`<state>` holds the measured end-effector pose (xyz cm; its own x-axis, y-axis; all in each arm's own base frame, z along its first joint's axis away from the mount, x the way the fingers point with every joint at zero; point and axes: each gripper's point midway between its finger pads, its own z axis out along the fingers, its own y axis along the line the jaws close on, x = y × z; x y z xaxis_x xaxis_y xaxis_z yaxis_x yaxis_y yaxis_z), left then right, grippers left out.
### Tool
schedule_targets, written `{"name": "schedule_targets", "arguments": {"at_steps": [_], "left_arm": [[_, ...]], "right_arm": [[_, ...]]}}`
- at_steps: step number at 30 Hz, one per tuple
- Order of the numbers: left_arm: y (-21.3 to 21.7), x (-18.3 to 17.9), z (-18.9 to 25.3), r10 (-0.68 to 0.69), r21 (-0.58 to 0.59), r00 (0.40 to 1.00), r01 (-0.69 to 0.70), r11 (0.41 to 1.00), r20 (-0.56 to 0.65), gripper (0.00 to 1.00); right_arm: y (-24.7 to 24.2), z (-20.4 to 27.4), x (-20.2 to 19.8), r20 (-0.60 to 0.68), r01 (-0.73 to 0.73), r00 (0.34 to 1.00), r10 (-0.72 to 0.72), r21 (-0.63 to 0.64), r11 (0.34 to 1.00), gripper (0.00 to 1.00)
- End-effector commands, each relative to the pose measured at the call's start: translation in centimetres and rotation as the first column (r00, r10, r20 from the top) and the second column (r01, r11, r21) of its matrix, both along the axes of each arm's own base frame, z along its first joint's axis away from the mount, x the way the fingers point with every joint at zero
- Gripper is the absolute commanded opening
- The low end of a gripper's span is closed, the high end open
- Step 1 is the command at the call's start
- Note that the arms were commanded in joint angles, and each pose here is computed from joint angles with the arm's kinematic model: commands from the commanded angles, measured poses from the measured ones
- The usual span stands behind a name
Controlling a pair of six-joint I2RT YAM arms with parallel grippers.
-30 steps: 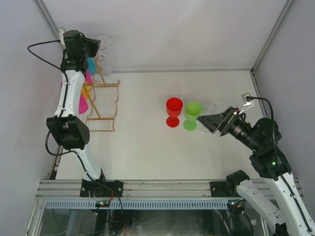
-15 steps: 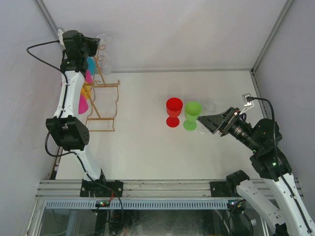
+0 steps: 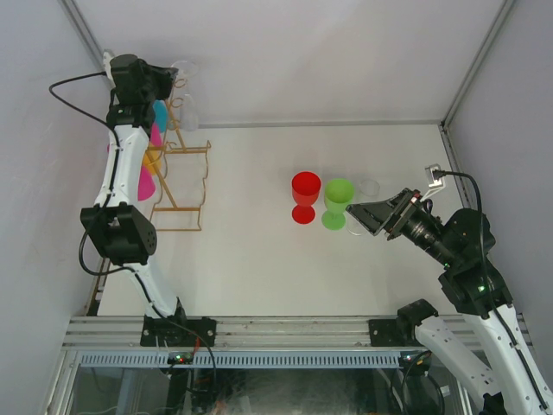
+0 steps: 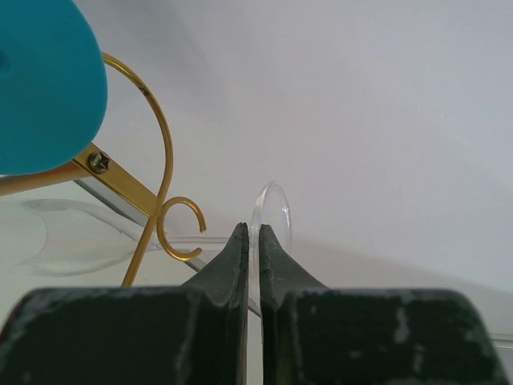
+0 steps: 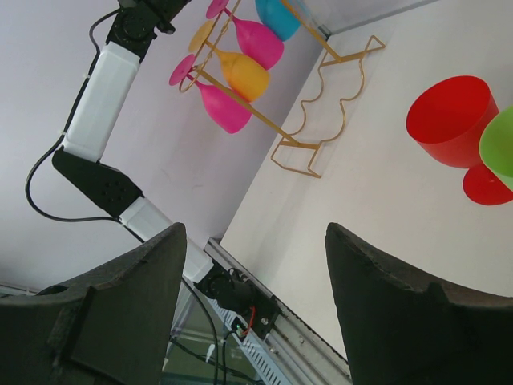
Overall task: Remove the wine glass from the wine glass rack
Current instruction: Pick up the wine glass from the wine rack.
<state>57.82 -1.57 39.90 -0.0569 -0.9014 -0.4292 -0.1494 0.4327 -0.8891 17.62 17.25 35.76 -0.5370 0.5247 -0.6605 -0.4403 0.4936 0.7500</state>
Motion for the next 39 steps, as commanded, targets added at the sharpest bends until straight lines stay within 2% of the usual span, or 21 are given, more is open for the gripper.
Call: {"name": "schedule_targets", "arguments": {"at_steps": [1, 8, 32, 35, 39], "left_arm": [[-0.7, -1.7, 4.7, -0.038, -0.004, 0.991, 0.039, 0.999, 0.125, 0.0], [-1.7, -1.3, 4.6, -0.086, -0.011, 0.988, 0.088, 0.996, 0.131, 0.0], [-2.4, -2.4, 6.1, -0.129, 0.013, 0.978, 0.128, 0.992, 0.161, 0.0], [-2.9, -2.7, 6.3, -0.16, 0.019, 0.974, 0.159, 0.987, 0.159, 0.0], [-5.2, -4.8, 7.0, -0.28, 0.066, 0.943, 0.272, 0.96, 0.179, 0.0]], "right_arm": [[-0.1, 1.0, -0.1, 0.028, 0.005, 1.0, -0.005, 0.023, 1.0, 0.7], [-0.1, 0.9, 0.0, 0.027, 0.007, 1.0, -0.008, 0.02, 1.0, 0.69], [-0.2, 0.7, -0.1, 0.015, 0.013, 1.0, -0.013, 0.019, 1.0, 0.69], [-0.2, 0.8, -0.2, 0.017, 0.012, 1.0, -0.012, 0.022, 1.0, 0.7], [0.1, 1.6, -0.3, 0.054, -0.012, 0.998, 0.01, 0.032, 0.999, 0.7]]}}
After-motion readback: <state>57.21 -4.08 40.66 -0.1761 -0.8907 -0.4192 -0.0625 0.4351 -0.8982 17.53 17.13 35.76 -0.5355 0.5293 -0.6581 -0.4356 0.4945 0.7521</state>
